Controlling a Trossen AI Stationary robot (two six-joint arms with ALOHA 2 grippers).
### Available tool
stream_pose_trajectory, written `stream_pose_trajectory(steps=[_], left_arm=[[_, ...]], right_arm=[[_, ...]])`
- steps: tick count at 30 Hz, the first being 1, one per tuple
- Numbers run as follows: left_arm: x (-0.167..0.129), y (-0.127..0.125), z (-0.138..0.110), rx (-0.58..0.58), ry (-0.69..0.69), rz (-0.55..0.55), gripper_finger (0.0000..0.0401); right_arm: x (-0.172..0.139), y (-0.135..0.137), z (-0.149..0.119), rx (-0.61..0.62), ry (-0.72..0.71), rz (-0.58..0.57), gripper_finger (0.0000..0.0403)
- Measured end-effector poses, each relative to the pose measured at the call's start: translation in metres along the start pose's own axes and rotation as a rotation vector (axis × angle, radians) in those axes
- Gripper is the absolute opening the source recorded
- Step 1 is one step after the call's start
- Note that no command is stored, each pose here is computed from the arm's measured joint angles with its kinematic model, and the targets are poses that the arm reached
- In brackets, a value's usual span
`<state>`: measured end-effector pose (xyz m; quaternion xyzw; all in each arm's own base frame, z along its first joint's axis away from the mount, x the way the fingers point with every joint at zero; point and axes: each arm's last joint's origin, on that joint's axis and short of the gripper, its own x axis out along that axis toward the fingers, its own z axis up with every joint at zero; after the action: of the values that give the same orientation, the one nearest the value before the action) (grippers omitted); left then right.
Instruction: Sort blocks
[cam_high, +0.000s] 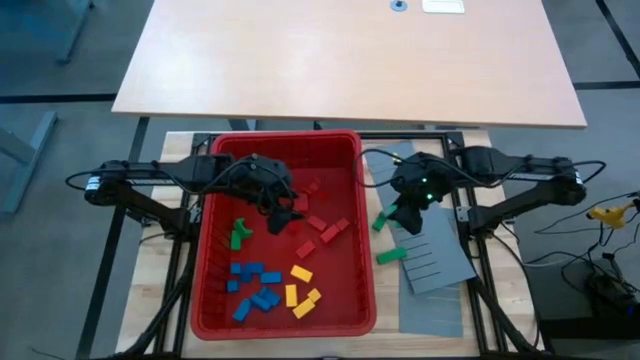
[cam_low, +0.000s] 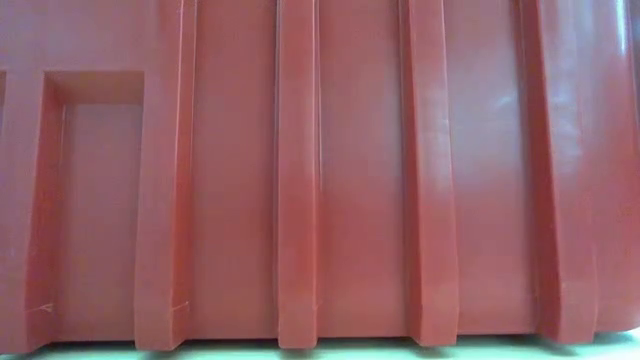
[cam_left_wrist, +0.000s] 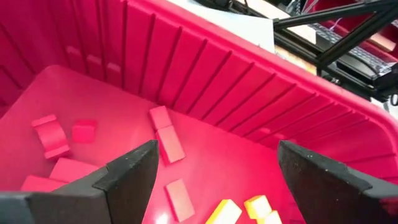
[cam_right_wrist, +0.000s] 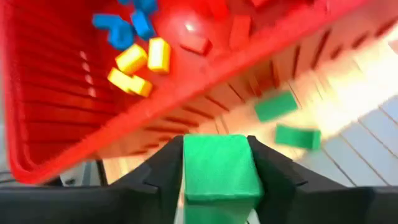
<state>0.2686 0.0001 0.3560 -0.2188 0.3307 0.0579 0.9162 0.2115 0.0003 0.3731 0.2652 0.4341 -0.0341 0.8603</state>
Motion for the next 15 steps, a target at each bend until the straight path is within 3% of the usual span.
stream_pose_trajectory(steps=[4, 9, 15], left_arm=[[-0.003, 0.002, -0.003, -0.005, 0.021, 0.023, 0.0314], [-0.007, 0.007, -0.010, -0.014, 0.081, 0.091, 0.0314], [-0.012, 0.019, -0.024, 0.013, 0.181, 0.310, 0.0314]], right_arm=[[0.007, -0.002, -0.001, -0.007, 0.030, -0.021, 0.0180], [0.009, -0.003, -0.001, -0.033, 0.027, -0.033, 0.0205], [0.009, -0.006, 0.000, -0.051, -0.011, -0.107, 0.0202]])
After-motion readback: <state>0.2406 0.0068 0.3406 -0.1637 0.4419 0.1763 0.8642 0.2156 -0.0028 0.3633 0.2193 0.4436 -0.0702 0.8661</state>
